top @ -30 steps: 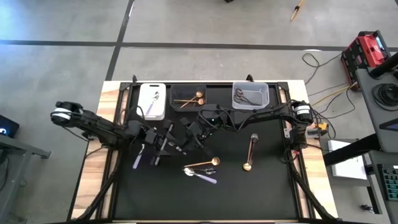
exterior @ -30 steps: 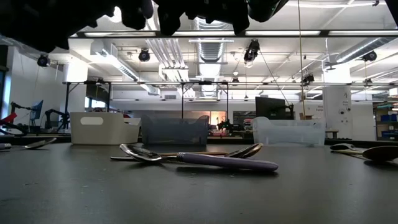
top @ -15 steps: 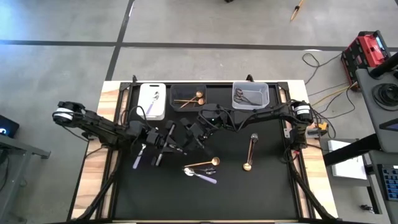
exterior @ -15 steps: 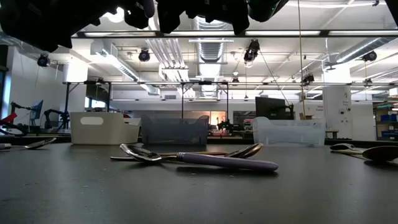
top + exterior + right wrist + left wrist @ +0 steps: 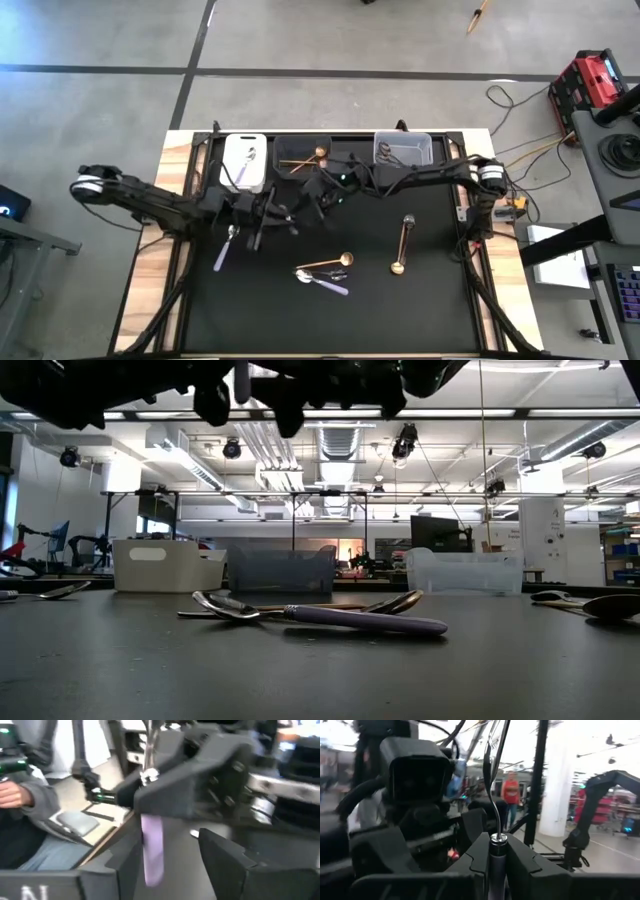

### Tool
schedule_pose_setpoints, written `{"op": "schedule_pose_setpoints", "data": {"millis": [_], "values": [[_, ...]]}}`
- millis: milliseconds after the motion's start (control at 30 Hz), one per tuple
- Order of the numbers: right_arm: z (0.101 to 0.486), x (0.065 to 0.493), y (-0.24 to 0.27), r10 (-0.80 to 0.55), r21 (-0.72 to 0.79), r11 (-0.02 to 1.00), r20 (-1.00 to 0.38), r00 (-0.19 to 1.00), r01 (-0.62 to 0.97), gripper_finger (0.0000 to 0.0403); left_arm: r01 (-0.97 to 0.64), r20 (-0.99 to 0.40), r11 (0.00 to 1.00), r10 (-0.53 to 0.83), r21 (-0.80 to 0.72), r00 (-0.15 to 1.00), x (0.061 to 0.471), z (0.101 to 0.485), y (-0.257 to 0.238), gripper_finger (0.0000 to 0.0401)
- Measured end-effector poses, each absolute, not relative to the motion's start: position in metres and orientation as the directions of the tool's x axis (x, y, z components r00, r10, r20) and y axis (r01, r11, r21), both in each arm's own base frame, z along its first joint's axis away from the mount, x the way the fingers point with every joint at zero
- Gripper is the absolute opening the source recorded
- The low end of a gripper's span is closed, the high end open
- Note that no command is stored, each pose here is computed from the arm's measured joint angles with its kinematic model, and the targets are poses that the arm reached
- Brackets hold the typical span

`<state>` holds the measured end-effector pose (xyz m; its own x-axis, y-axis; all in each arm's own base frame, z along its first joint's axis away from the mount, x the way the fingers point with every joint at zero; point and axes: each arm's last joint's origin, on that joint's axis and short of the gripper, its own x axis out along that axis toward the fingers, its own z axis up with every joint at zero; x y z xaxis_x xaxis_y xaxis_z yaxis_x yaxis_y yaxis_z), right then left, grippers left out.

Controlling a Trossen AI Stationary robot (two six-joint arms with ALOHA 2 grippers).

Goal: Sort silverware by color (type)
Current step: Put the purple spoon into the white bin

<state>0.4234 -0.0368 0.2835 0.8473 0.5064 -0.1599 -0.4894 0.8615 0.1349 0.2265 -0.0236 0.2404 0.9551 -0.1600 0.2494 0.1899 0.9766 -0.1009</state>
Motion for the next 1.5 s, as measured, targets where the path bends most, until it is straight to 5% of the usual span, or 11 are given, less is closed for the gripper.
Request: {"op": "schedule_pose_setpoints", "data": {"millis": [200,367,600,900,1500], "values": [[0.293,0.405,-0.065,0.249,0.124,0.967,-0.299,0.921,-0.221,0.0207,0.031,0.125,0.98,-0.006,-0.197,0.992,0.204,0.25,0.01,0.0019],[0.3,0.388,-0.086,-0.066,-0.012,0.998,-0.405,0.912,0.067,0.0204,-0.279,-0.1,0.927,0.262,-0.251,0.96,0.179,0.25,0.051,0.0019],[0.3,0.38,-0.109,-0.181,-0.098,0.983,-0.42,0.889,0.154,0.0203,-0.756,-0.497,0.64,0.617,-0.134,0.61,0.147,0.253,0.101,0.0019],[0.295,0.377,-0.126,-0.217,-0.12,0.976,-0.436,0.873,0.182,0.0203,-0.853,-0.624,0.519,0.648,-0.059,0.437,0.137,0.248,0.134,0.0019],[0.293,0.369,-0.146,-0.26,-0.184,0.963,-0.458,0.85,0.195,0.0203,-0.848,-0.745,0.511,0.511,-0.137,0.429,0.141,0.224,0.162,0.0019]]}}
